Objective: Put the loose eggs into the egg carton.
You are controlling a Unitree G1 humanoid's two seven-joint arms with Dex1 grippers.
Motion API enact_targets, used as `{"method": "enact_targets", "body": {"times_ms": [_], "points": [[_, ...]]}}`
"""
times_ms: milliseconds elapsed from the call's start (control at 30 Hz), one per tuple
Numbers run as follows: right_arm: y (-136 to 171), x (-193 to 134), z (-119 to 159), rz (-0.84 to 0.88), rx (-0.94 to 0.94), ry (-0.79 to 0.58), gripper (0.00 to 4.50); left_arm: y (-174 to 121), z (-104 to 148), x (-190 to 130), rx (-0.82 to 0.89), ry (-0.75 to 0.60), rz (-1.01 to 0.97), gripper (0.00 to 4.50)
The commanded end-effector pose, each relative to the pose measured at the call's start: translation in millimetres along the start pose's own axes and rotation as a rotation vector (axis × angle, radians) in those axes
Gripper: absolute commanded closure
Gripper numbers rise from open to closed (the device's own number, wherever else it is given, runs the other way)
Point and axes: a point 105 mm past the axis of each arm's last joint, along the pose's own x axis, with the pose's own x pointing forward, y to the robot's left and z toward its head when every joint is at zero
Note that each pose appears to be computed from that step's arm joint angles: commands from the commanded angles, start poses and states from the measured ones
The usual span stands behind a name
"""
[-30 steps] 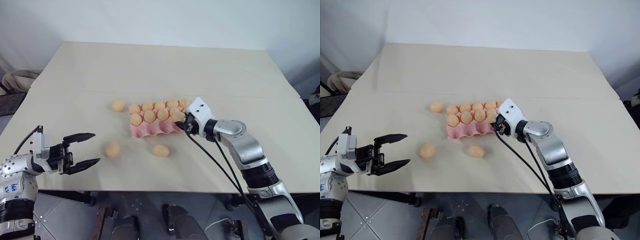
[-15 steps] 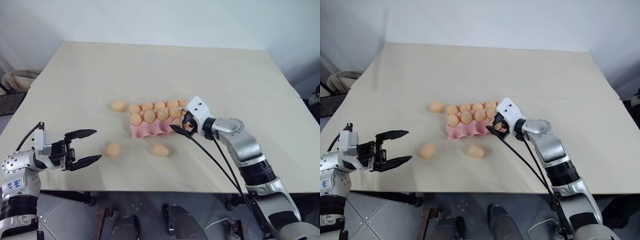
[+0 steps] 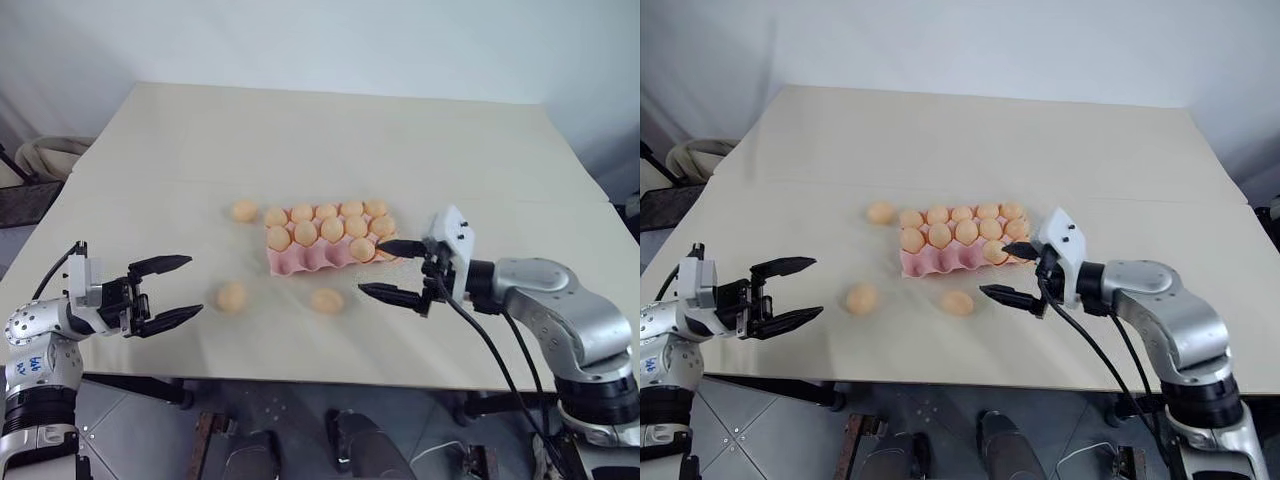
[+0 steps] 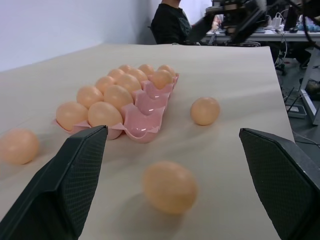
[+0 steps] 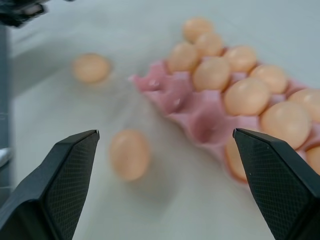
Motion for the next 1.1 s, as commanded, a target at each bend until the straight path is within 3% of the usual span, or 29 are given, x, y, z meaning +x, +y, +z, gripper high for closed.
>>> {"method": "enact_targets", "body": {"times_ms": [33,200,367,600,833,1000,1100], "points": [[11.7,-19.3,9.5,0.018,-0.044,-0.1,0.01,-0.3,8.2,-3.7,0.033,-0.007,-0.023,0.0],[16.8,-41.0,-10.8,-0.012,-0.036,-0.132,0.01,2.0,10.1,-4.9,0.036,-0.004,-0.019,0.0],[13.6,-71.9,-34.7,-0.036,-0.066,-0.05,0.01,5.2,11.9,-6.1,0.038,0.005,-0.013,0.0],[8.1,-90.9,-43.4,-0.037,-0.092,0.001,0.01,6.2,13.4,-7.7,0.04,0.008,-0.014,0.0],[8.8,-63.4,-31.4,-0.041,-0.091,-0.031,0.01,5.2,14.8,-7.7,0.042,0.005,-0.019,0.0],[-2.1,-19.9,-33.4,-0.112,-0.11,0.048,0.01,3.7,14.0,-7.2,0.043,0.007,-0.02,0.0],[-6.0,5.2,-27.9,-0.143,-0.123,0.015,0.01,3.1,12.6,-5.0,0.043,0.008,-0.021,0.0]]}}
